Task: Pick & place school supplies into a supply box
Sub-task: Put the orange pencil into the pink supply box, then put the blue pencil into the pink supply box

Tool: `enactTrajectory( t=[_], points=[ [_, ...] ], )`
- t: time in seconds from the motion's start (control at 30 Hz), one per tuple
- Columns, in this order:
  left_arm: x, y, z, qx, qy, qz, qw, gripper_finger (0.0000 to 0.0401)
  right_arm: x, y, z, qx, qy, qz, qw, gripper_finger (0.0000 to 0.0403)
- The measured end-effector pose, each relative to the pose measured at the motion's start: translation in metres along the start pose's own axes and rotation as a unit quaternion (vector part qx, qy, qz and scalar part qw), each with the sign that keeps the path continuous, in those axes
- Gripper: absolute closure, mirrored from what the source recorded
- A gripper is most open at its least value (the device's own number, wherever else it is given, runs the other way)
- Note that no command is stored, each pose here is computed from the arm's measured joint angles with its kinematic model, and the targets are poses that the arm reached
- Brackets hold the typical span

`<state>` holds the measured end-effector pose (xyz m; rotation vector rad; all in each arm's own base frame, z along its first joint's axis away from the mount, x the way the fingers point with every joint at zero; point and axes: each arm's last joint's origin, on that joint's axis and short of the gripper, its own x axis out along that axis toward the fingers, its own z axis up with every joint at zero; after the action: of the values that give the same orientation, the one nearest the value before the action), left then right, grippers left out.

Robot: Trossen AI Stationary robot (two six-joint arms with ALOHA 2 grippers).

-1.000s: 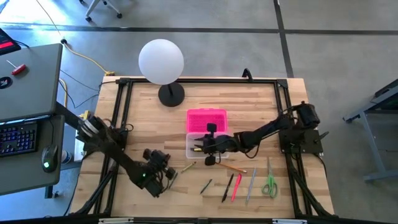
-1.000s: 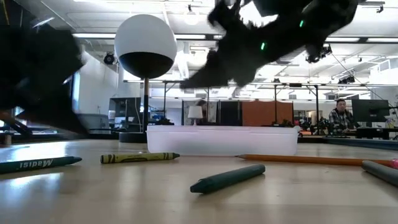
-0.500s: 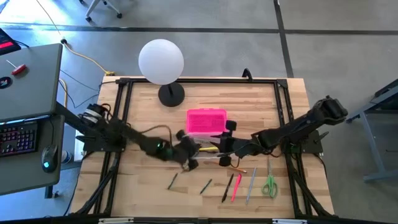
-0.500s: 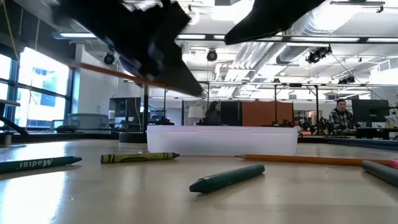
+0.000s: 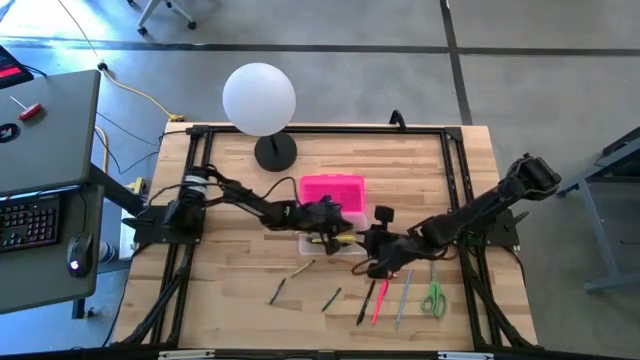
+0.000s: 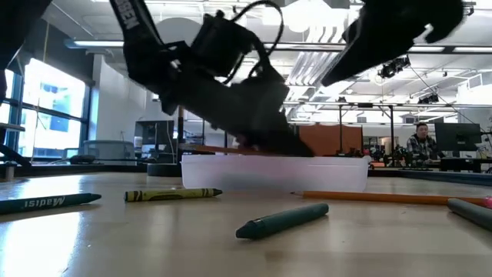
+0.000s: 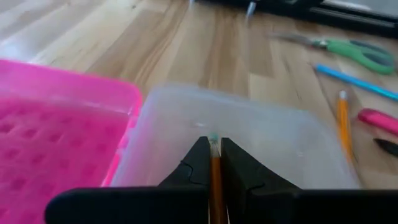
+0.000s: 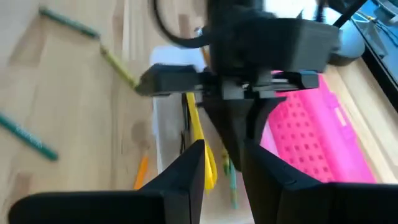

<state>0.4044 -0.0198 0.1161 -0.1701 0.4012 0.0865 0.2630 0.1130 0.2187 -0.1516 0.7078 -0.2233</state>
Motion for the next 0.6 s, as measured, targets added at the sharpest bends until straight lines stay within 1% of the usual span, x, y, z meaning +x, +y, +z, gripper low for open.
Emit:
enactTrajectory(
  t=[0.07, 0.13, 0.27, 0.33, 0.47, 0.6],
  points=[
    [0.009, 0.000, 0.006, -0.002, -0.006, -0.005, 1.000, 0.0346, -0.003, 0.004, -0.002, -0.008, 0.004, 0.006, 1.000, 0.0320],
    [0.017, -0.001, 0.012, 0.010, -0.007, -0.005, 1.000, 0.0337, -0.005, 0.007, -0.004, -0.008, 0.006, 0.009, 1.000, 0.0320],
    [0.031, -0.005, 0.020, 0.050, 0.018, -0.002, 0.999, 0.0324, -0.008, 0.012, -0.005, -0.009, 0.003, 0.018, 1.000, 0.0320],
    [0.037, -0.007, 0.023, 0.056, 0.034, 0.000, 0.998, 0.0319, -0.010, 0.014, -0.006, -0.003, 0.004, 0.026, 1.000, 0.0320],
    [0.043, -0.008, 0.022, 0.053, 0.073, -0.007, 0.996, 0.0314, -0.014, 0.023, -0.009, 0.000, 0.023, 0.088, 0.996, 0.0320],
    [0.042, -0.009, 0.023, 0.053, 0.080, -0.010, 0.995, 0.0314, -0.021, 0.032, -0.015, -0.022, 0.048, 0.146, 0.988, 0.0320]
  ],
)
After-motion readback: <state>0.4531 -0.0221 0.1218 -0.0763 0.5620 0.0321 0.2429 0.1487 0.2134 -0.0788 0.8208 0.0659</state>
